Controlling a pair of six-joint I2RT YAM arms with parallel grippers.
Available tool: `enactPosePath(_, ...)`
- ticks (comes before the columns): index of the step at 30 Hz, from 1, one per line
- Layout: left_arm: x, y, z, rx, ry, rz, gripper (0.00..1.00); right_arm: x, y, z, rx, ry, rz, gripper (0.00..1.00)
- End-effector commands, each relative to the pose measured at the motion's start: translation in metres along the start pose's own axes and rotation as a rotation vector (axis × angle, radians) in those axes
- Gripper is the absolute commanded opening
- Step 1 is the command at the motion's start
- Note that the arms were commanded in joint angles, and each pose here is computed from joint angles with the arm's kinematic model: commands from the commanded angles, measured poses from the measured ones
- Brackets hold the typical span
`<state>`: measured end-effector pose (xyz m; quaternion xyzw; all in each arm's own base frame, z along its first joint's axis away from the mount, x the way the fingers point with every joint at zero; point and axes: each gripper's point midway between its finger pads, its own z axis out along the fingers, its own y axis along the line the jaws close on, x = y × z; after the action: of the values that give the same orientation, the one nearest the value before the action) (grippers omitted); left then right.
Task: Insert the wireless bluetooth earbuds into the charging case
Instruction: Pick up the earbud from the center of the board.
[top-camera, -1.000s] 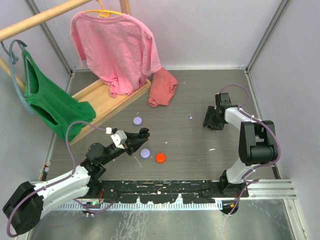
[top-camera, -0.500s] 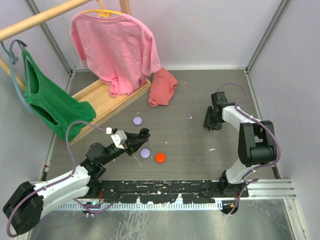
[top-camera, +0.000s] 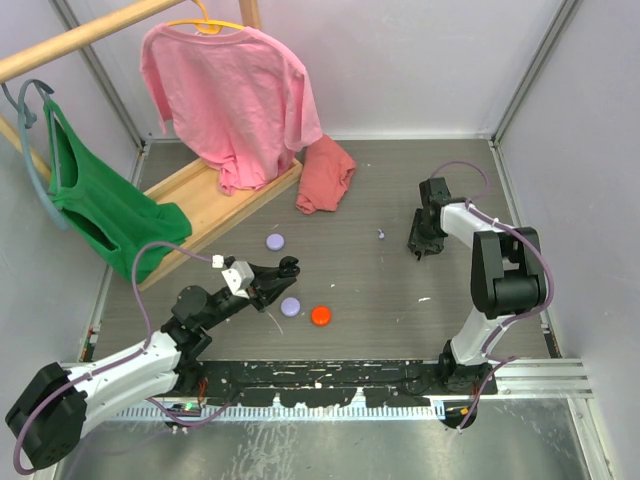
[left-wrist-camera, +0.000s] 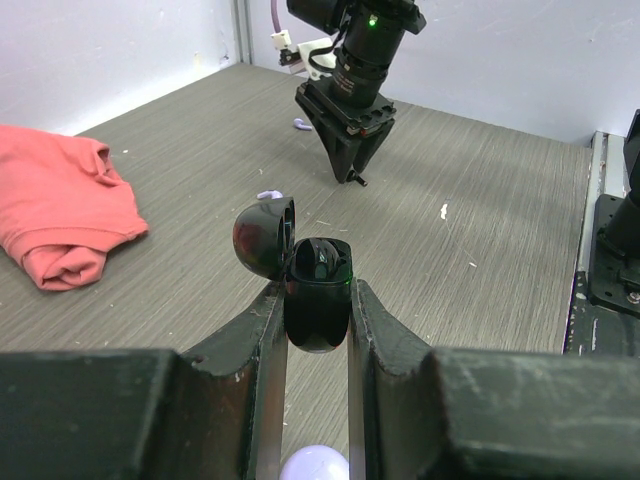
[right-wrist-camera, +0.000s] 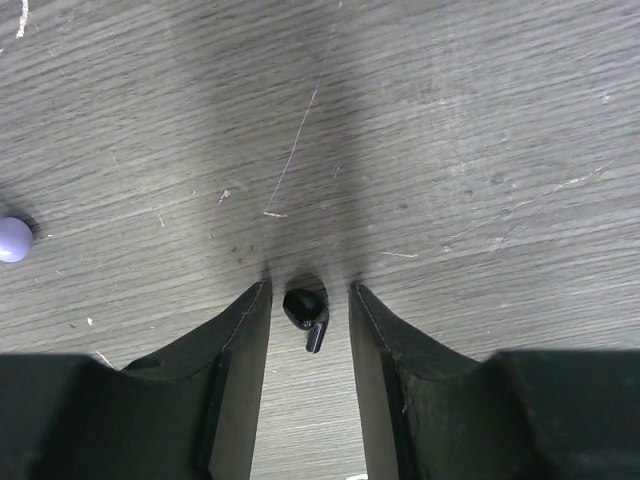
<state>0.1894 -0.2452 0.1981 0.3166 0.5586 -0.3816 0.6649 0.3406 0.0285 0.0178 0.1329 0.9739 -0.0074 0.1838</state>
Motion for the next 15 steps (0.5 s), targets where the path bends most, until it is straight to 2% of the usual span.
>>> enactPosePath(1,-0.018,-0.001,0.004,0.012,-0.055,0.026,0.03,-0.009,0.002,-0.002,0.000,-0.009,-0.014,0.42)
enactPosePath(9,-0.020,0.001,0.002,-0.002,-0.062,0.029,0.02,0.010,0.000,0.007,0.010,0.072,-0.017,0.38)
enactPosePath(15,-0.019,0.001,0.003,0.000,-0.059,0.029,0.02,0.014,0.001,0.005,0.017,0.080,-0.031,0.29)
